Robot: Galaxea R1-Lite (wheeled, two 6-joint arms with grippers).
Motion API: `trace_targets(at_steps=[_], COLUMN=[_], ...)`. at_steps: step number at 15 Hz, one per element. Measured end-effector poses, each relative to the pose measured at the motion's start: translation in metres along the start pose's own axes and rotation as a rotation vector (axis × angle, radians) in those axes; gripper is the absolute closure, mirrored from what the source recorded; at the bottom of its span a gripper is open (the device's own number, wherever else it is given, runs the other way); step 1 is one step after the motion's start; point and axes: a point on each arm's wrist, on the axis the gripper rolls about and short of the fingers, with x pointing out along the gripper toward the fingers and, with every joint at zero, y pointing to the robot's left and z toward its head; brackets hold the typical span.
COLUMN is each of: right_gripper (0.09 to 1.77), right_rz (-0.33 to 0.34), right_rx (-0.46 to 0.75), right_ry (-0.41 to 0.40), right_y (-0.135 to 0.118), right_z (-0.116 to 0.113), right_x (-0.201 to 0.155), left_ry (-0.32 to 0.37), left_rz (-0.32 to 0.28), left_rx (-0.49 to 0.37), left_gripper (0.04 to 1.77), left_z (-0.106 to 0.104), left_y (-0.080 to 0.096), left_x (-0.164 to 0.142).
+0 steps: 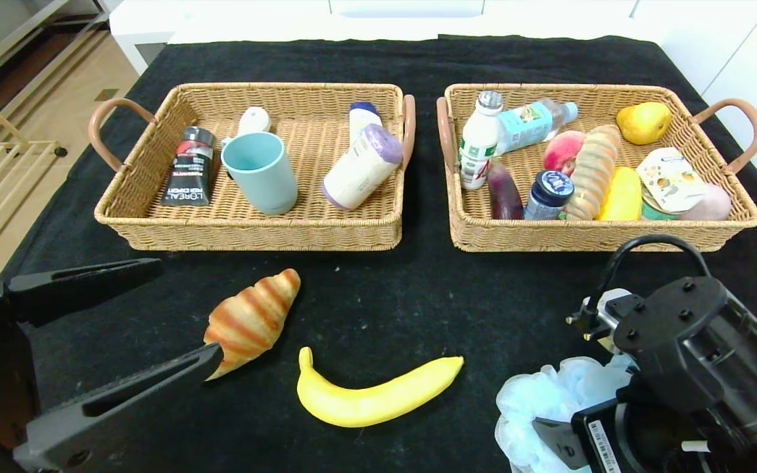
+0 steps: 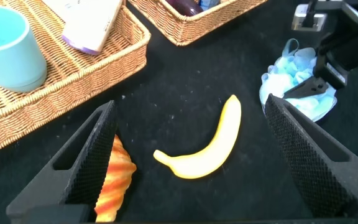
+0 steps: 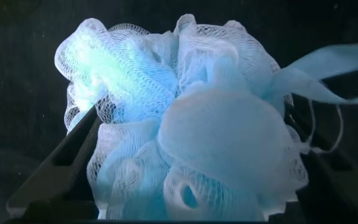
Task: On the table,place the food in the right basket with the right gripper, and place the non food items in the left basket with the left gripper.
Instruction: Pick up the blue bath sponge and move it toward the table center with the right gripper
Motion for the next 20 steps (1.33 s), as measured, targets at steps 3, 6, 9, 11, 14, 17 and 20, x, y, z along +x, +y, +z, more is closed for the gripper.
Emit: trace_targets(at_steps=[3, 6, 9, 11, 14, 17, 20], right_gripper=[0.67, 0.94, 1.05, 1.05, 1.05, 1.05, 1.14], right_rz=[-0.003, -0.005, -0.007, -0.008, -0.01, -0.004, 0.021], right_rx=[-0.002, -0.003, -0.005, -0.005, -0.008, -0.006, 0.016], right_ry=[0.009, 0.012, 0.015, 0.016, 0.018, 0.012, -0.039], right_y=[0.001, 0.002, 0.002, 0.002, 0.001, 0.001, -0.002], right_z=[0.0, -0.001, -0.001, -0.002, -0.002, -0.002, 0.007], right_x=[0.003, 0.004, 0.004, 0.004, 0.005, 0.002, -0.013], left_ry=[0.001, 0.002, 0.002, 0.003, 0.004, 0.007, 0.011], left_rz=[0.0, -0.001, -0.001, -0.002, -0.002, -0.002, -0.002], left_rx=[-0.001, -0.001, -0.001, -0.001, -0.001, -0.002, -0.003], left_gripper=[0.09, 0.09, 0.09, 0.09, 0.09, 0.09, 0.09], left_z=[0.0, 0.0, 0.0, 0.0, 0.0, -0.001, -0.001], left_y=[0.0, 0.0, 0.0, 0.0, 0.0, 0.0, 0.0], left_x=[0.0, 0.0, 0.0, 0.0, 0.0, 0.0, 0.001])
